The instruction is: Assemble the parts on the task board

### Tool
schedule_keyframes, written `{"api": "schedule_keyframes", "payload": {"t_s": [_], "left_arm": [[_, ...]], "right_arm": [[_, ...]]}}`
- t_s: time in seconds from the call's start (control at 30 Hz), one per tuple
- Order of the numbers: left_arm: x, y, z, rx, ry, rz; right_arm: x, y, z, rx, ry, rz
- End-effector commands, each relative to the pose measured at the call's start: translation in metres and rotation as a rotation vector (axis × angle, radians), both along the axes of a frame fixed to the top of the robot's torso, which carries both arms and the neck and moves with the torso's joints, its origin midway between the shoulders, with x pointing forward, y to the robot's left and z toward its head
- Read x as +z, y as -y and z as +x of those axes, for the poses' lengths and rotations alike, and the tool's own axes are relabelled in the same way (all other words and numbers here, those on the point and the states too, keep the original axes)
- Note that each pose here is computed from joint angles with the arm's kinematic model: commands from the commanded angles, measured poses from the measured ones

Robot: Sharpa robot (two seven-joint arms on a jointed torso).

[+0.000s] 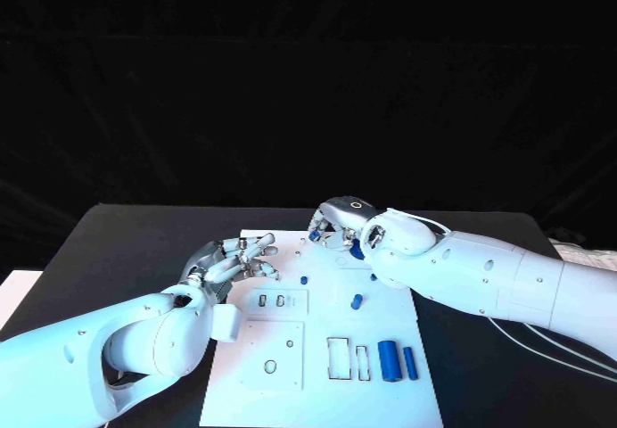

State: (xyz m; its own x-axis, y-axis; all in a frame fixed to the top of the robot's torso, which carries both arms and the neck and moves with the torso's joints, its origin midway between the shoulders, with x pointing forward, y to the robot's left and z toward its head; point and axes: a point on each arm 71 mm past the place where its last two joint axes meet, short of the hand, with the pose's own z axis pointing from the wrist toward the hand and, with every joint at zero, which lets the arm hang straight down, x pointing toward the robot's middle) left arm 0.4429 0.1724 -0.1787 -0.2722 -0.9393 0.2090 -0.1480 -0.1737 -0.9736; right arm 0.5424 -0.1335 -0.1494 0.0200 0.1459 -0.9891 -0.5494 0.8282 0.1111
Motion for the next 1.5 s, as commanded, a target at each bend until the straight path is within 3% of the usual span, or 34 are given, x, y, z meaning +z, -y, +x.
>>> {"api": "schedule_keyframes", "payload": {"t_s": [0.03,0.37,0.8,1.5], "left_arm": [[0.0021,0.003,-0.0006,-0.025,0.001,-0.019],[0.0055,0.004,-0.0007,-0.031,0.007,-0.021],[0.0065,0.004,0.0004,-0.032,0.007,-0.021],[0.0053,0.003,0.0019,-0.031,-0.001,-0.017]], "right_arm": [[0.0,-0.003,0.004,-0.025,0.009,0.008],[-0.004,-0.014,0.01,-0.025,-0.002,-0.005],[-0.008,-0.018,0.01,-0.008,-0.048,-0.029],[-0.006,-0.016,0.008,-0.013,-0.023,-0.025]]}}
